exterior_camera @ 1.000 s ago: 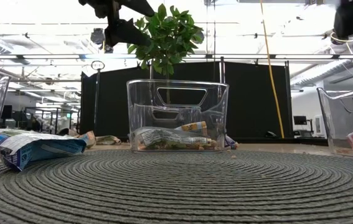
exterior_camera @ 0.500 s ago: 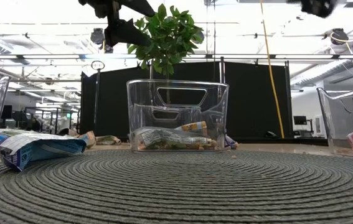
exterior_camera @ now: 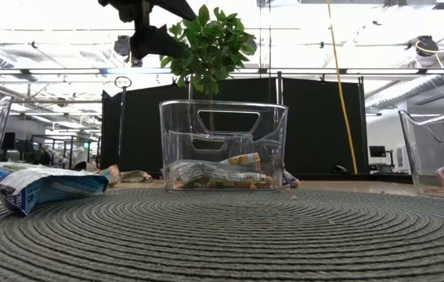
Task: Pick and place Granola Bars by type
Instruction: Put the middle green granola bar into the left transparent bin
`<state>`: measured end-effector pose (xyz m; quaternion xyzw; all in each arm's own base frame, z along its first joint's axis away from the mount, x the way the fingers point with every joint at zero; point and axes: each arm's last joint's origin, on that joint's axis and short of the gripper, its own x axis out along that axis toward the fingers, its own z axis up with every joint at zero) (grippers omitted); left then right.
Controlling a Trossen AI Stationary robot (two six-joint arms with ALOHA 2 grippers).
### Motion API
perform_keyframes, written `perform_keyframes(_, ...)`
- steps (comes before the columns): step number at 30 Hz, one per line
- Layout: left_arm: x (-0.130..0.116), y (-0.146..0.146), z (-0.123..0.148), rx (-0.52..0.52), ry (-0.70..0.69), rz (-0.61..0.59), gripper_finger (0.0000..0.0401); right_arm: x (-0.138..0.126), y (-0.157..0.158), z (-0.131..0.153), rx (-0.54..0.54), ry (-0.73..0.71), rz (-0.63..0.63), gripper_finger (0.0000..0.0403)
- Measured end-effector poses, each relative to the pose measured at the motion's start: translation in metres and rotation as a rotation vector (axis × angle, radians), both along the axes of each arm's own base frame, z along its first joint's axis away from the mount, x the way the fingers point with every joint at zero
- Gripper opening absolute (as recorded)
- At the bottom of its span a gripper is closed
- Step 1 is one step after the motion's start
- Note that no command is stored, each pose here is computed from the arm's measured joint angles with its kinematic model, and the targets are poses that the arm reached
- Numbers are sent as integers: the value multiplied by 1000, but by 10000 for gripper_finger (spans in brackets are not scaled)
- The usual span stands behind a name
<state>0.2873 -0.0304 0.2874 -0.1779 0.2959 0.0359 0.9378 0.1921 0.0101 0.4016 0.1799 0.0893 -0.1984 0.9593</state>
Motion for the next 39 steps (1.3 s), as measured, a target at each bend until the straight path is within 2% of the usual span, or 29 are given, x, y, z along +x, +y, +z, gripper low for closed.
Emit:
perform_keyframes(3, 0, 0, 0, -22, 1, 15, 340, 9, -14, 1, -63, -17, -131, 157)
perform_keyframes(9, 0, 2, 0, -70, -1, 92, 340, 31, -37, -7, -118, -124, -228, 157)
perform_keyframes(14, 1, 10, 0, -126, -3, 165, 340, 42, -61, -30, -147, -32, -319, 169)
perform_keyframes(19, 2, 19, 0, -156, -5, 202, 340, 46, -79, -57, -65, 111, -400, 212)
perform_keyframes(27, 2, 19, 1, -95, -10, 102, 340, 59, -99, -97, 113, 268, -531, 276)
perform_keyframes(35, 2, 18, 1, -106, -1, 49, 340, 79, -106, -130, 206, 344, -596, 292)
perform_keyframes(39, 2, 17, 1, -118, 1, 30, 340, 83, -109, -146, 256, 374, -687, 292)
